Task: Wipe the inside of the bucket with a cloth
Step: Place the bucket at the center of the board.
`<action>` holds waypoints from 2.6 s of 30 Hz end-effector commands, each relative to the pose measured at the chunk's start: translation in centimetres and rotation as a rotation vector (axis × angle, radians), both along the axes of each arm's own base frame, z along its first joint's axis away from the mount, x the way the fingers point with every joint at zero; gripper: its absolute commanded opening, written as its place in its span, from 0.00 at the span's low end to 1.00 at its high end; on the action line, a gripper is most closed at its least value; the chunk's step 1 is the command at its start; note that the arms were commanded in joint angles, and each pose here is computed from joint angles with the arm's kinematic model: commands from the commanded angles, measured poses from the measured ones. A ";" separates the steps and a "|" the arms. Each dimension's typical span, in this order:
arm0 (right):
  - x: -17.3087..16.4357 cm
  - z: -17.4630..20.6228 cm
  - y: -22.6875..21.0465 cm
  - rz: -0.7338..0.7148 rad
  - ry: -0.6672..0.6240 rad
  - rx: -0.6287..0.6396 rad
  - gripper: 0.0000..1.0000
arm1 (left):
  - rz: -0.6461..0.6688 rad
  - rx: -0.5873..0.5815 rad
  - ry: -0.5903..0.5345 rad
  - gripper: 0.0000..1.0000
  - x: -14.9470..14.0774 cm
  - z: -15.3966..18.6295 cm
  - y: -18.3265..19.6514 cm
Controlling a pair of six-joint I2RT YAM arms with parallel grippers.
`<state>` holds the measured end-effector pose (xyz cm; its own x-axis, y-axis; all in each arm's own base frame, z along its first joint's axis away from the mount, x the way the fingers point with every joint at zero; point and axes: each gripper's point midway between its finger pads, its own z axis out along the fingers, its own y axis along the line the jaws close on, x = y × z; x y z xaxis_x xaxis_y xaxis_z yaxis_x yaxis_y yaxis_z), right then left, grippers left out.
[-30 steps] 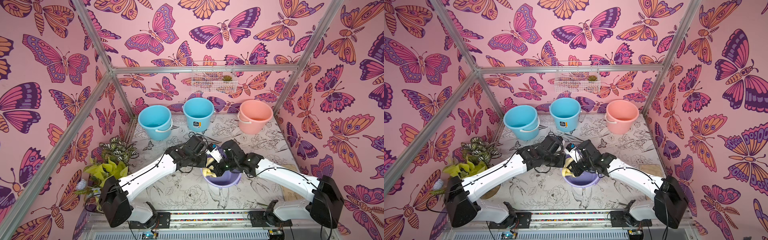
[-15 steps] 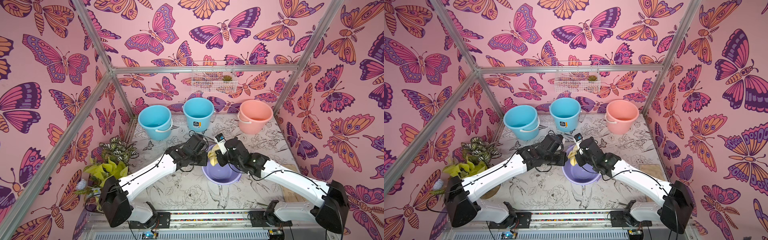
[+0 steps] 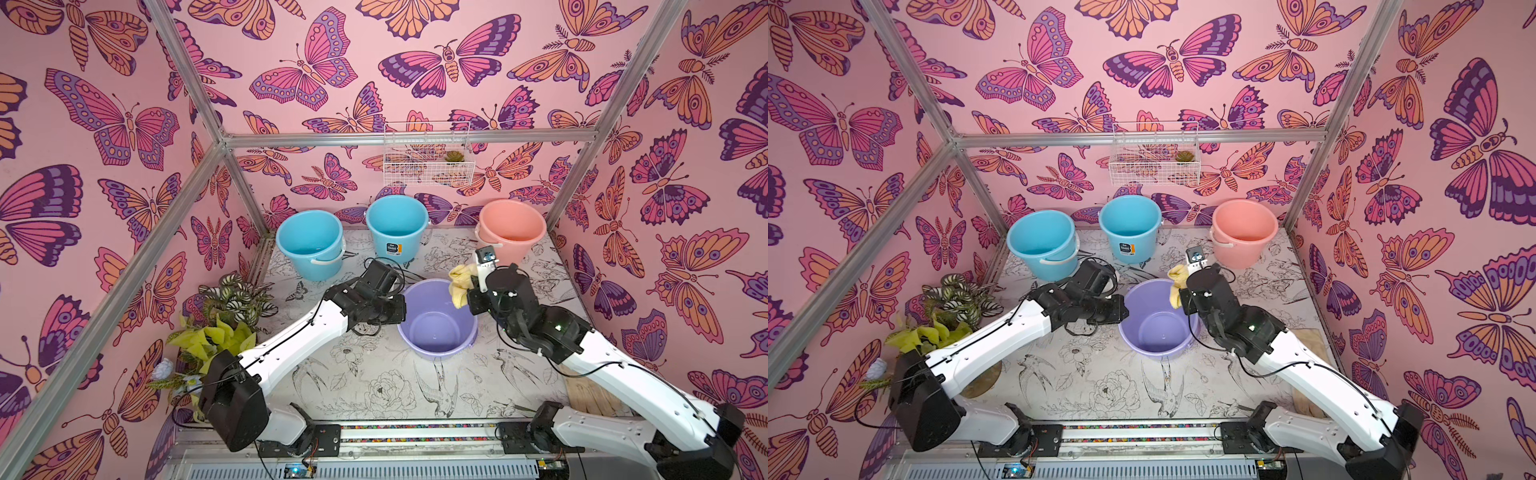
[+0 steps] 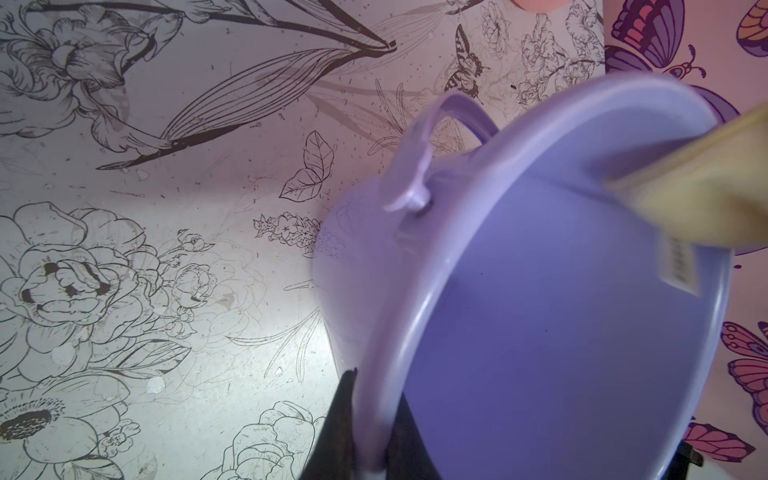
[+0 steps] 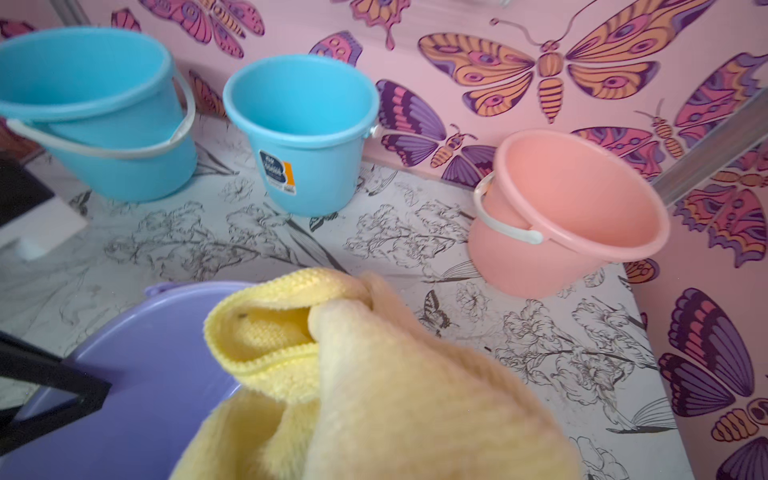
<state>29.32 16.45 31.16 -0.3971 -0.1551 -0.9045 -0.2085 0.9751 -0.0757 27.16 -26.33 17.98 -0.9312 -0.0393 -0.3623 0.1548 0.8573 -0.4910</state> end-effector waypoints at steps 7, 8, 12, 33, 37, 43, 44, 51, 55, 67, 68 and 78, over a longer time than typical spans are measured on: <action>0.2 1.7 -4.7 -0.132 0.031 0.058 0.00 | 0.023 -0.026 0.035 0.00 1.4 1.7 2.5; 0.2 1.6 -4.9 -0.135 0.032 0.053 0.00 | 0.029 -0.023 0.038 0.00 1.5 1.9 3.0; 0.2 1.3 -5.7 -0.150 0.042 0.046 0.00 | 0.054 -0.008 0.050 0.00 1.9 2.1 4.7; 0.5 0.6 -6.8 -0.163 0.068 0.030 0.00 | 0.443 0.072 0.171 0.00 1.7 1.3 20.7; 0.6 0.5 -6.7 -0.160 0.073 0.031 0.00 | 0.550 0.038 0.188 0.00 1.7 1.2 24.3; 0.9 0.3 -6.5 -0.156 0.080 0.027 0.00 | 0.637 0.030 0.216 0.00 1.5 0.4 27.5; 1.0 0.2 -6.5 -0.155 0.080 0.027 0.00 | 0.646 0.032 0.224 0.00 1.5 0.1 27.9; 1.1 -0.2 -6.6 -0.158 0.092 0.029 0.00 | 0.674 0.075 0.252 0.00 1.6 -1.0 29.5; 1.1 -0.5 -6.5 -0.156 0.097 0.035 0.00 | 0.645 0.030 0.274 0.00 2.0 -1.4 28.8; 1.3 -0.6 -7.3 -0.187 0.103 0.032 0.00 | 0.496 0.042 0.262 0.00 4.2 -1.0 22.9; 1.4 -0.7 -7.6 -0.196 0.107 0.032 0.00 | 0.483 0.046 0.259 0.00 4.5 -0.8 22.1; 1.8 0.9 -12.9 -0.316 0.090 0.073 0.00 | 0.349 0.011 0.181 0.00 9.0 0.9 10.5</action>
